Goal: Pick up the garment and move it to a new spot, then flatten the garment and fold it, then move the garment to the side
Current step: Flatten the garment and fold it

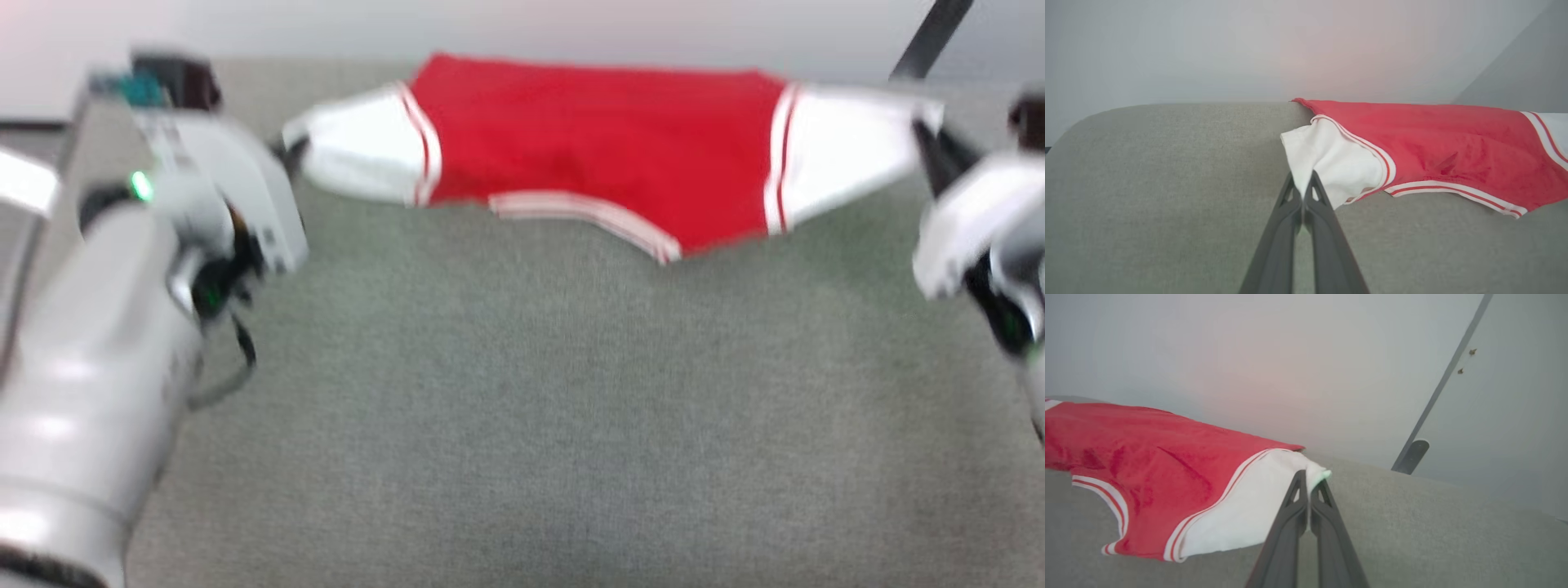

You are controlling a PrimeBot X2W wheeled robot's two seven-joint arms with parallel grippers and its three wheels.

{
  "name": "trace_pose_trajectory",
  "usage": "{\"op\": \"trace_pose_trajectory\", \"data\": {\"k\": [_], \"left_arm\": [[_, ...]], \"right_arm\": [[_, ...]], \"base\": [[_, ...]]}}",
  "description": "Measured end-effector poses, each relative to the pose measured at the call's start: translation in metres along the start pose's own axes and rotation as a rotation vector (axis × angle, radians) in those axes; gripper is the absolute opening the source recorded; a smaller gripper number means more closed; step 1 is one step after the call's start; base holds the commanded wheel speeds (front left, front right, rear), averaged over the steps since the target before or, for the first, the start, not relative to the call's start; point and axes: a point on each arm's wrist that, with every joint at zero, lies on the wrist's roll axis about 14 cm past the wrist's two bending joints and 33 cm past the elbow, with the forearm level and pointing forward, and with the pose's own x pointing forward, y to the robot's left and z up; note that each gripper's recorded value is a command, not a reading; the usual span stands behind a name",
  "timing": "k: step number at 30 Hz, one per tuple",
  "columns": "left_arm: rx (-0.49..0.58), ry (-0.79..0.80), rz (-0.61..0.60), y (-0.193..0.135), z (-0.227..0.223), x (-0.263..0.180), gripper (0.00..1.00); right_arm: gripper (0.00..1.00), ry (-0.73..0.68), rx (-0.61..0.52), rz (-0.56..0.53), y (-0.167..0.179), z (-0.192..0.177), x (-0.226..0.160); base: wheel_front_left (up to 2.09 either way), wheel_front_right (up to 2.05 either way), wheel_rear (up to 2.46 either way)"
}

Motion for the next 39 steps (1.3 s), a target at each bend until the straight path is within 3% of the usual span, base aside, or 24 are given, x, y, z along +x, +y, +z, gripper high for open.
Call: {"op": "trace_pose_trajectory", "data": {"k": [16,26,35,39], "left_arm": [[-0.100,-0.035,0.061,-0.006,-0.069,-0.125,0.00],[-0.236,0.012,0.150,-0.017,-0.123,-0.173,0.00],[-0.315,0.047,0.195,-0.024,-0.142,-0.193,0.00],[-0.301,0.047,0.216,-0.019,-0.145,-0.193,0.00]], "right_arm": [[0.00,0.114,0.023,0.033,0.012,-0.039,-0.128],[0.00,0.273,0.121,-0.068,0.010,-0.093,-0.189],[0.00,0.345,0.152,-0.131,0.008,-0.111,-0.214],[0.00,0.366,0.149,-0.126,0.011,-0.117,-0.213]], "base": [[0.00,0.00,0.00],[0.00,0.00,0.00],[0.00,0.00,0.00],[0.00,0.00,0.00]]}}
